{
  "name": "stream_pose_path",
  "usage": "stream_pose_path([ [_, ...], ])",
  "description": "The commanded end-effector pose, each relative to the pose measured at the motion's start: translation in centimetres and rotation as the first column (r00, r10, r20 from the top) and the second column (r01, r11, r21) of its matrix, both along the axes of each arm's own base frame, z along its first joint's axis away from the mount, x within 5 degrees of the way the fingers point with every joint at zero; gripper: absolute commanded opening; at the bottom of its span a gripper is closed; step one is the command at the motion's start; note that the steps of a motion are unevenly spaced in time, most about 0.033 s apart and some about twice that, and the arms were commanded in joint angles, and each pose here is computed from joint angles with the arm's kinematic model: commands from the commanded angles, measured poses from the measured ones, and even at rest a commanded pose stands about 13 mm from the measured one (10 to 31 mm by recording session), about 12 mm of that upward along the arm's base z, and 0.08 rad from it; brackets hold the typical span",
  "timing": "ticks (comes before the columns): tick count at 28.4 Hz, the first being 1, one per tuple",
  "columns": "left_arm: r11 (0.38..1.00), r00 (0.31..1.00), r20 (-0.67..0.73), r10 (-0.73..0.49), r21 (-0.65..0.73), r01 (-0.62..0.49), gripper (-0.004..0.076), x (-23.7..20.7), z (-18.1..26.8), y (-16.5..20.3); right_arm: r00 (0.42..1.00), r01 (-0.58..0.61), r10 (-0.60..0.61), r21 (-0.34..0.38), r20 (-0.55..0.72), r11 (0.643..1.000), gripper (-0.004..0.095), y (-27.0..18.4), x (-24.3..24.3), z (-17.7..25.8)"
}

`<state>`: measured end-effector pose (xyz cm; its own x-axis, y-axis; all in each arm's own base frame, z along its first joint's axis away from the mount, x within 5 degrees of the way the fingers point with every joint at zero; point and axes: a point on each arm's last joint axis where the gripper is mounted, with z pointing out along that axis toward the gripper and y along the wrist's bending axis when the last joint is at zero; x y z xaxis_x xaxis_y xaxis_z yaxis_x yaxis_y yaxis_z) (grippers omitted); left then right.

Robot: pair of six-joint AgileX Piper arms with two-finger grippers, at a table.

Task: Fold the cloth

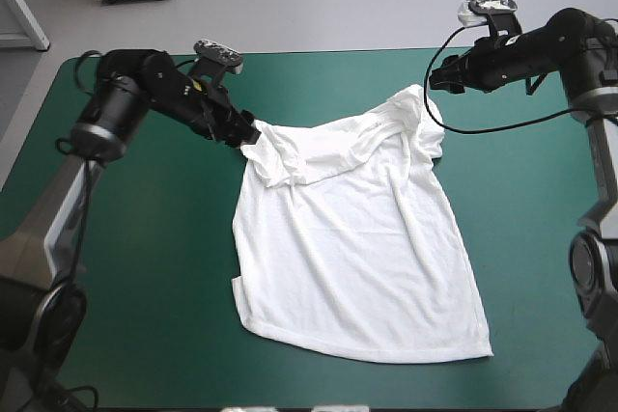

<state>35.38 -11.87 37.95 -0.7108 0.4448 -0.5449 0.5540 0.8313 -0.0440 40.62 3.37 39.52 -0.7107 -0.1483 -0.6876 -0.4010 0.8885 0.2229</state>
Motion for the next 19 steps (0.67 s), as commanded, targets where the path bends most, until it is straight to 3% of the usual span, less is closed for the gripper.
stream_pose_path([
  [1,0.999,0.993,0.121,-0.005,-0.049,0.011,0.0517,-5.7,5.4,1.4,0.99,-0.035,0.034,0.007,0.14,0.999,0.0577,1.1,-4.7,5.4],
  [6,0.998,0.99,0.139,-0.004,-0.06,0.012,0.0517,-11.9,5.4,2.9,0.99,-0.061,0.071,-0.083,0.118,0.995,0.0577,3.1,-9.7,6.1],
  [11,0.998,0.997,0.051,-0.061,-0.006,0.062,0.0517,-16.6,1.5,2.7,0.995,-0.082,0.09,-0.217,0.031,0.973,0.0577,4.5,-14.6,4.9],
  [13,0.994,0.994,-0.025,-0.109,0.027,0.109,0.0517,-17.5,-0.6,2.0,0.996,-0.09,0.094,-0.268,0.003,0.959,0.0577,4.7,-16.3,4.5],
  [19,0.982,0.983,-0.118,-0.142,0.112,0.155,0.0517,-17.2,-5.6,0.8,0.995,-0.08,0.094,-0.316,0.028,0.945,0.0577,4.0,-20.0,4.3],
])
